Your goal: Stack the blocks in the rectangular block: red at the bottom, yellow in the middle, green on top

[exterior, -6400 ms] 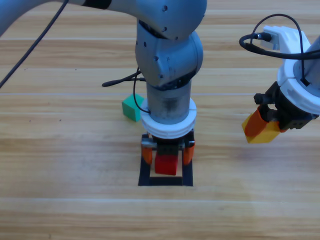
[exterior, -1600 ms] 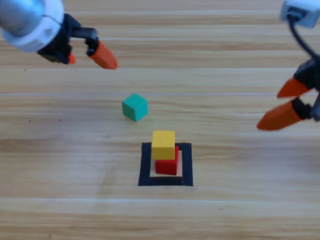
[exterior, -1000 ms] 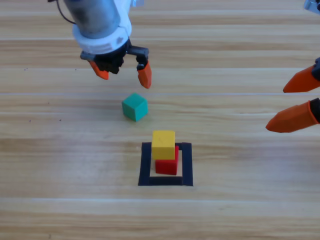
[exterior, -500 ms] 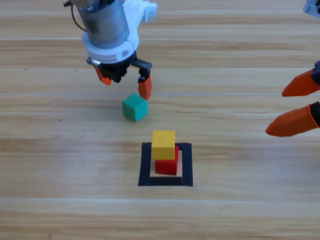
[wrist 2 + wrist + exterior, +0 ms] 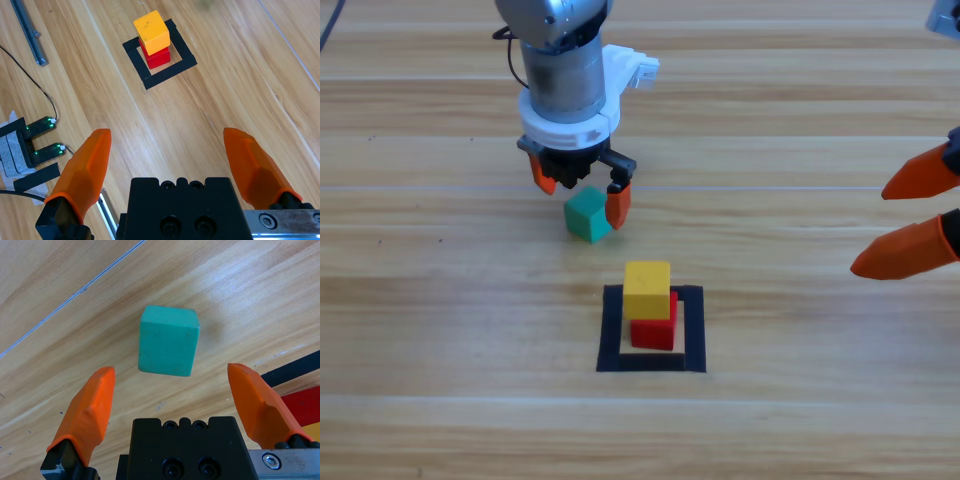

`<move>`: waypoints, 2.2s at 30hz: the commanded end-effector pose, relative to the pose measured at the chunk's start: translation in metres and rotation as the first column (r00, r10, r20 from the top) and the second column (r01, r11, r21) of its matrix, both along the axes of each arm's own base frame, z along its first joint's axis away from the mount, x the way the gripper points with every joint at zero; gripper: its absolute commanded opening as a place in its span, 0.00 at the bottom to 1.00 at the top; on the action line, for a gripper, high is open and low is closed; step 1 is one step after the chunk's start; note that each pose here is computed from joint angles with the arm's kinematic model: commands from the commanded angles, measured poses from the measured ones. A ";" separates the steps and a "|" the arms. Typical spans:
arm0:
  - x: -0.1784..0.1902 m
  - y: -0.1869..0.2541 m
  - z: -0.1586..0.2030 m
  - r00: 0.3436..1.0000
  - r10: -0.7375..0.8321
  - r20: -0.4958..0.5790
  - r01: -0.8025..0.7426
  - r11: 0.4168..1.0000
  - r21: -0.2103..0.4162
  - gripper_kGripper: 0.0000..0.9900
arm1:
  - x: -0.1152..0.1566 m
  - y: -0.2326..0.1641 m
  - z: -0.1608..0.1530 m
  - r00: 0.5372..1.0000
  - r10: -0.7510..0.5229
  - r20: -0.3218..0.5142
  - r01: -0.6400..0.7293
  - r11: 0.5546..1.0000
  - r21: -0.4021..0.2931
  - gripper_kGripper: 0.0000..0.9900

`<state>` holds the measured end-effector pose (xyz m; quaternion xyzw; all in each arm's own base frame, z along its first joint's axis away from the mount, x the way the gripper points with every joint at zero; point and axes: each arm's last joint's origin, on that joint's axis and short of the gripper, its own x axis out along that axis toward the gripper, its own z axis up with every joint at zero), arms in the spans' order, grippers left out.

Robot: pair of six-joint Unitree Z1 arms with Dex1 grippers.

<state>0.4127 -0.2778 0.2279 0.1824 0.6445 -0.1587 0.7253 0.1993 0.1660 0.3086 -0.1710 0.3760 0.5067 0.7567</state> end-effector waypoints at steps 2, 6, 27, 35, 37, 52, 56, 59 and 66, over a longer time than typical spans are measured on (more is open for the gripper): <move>0.002 -0.015 -0.029 0.999 -0.033 -0.043 0.034 0.999 0.020 0.97 | -0.008 0.003 -0.006 1.000 0.030 -0.009 -0.030 0.999 0.013 1.00; 0.004 -0.016 -0.030 0.999 -0.033 -0.042 0.034 0.999 0.017 0.97 | -0.008 0.003 -0.006 0.999 0.031 -0.011 -0.031 0.999 0.011 1.00; 0.013 -0.023 -0.052 0.998 -0.041 -0.057 0.042 0.999 0.022 0.97 | -0.009 0.002 -0.008 0.999 0.038 -0.020 -0.038 0.999 0.014 1.00; 0.014 -0.024 -0.060 0.997 -0.041 -0.067 0.043 0.999 0.029 0.95 | -0.009 0.003 -0.009 0.999 0.037 -0.020 -0.037 0.999 0.012 1.00; 0.015 -0.024 -0.061 0.997 -0.042 -0.069 0.044 0.999 0.030 0.93 | -0.009 0.003 -0.009 0.999 0.037 -0.020 -0.037 0.999 0.012 1.00; 0.017 -0.022 -0.066 0.996 -0.042 -0.077 0.044 0.998 0.035 0.25 | -0.009 0.003 -0.009 0.999 0.037 -0.021 -0.037 0.999 0.011 1.00; 0.016 -0.020 -0.059 0.997 -0.026 -0.067 0.029 0.999 0.038 0.14 | -0.009 0.003 -0.009 0.999 0.036 -0.022 -0.036 0.999 0.012 1.00; 0.013 -0.017 -0.034 0.999 0.024 -0.030 -0.024 1.000 0.005 0.08 | -0.009 0.003 -0.009 0.999 0.036 -0.022 -0.036 0.999 0.012 1.00; -0.002 0.003 0.050 0.966 0.257 0.002 -0.255 0.958 -0.132 0.08 | -0.009 0.002 -0.009 0.999 0.037 -0.021 -0.037 0.999 0.011 1.00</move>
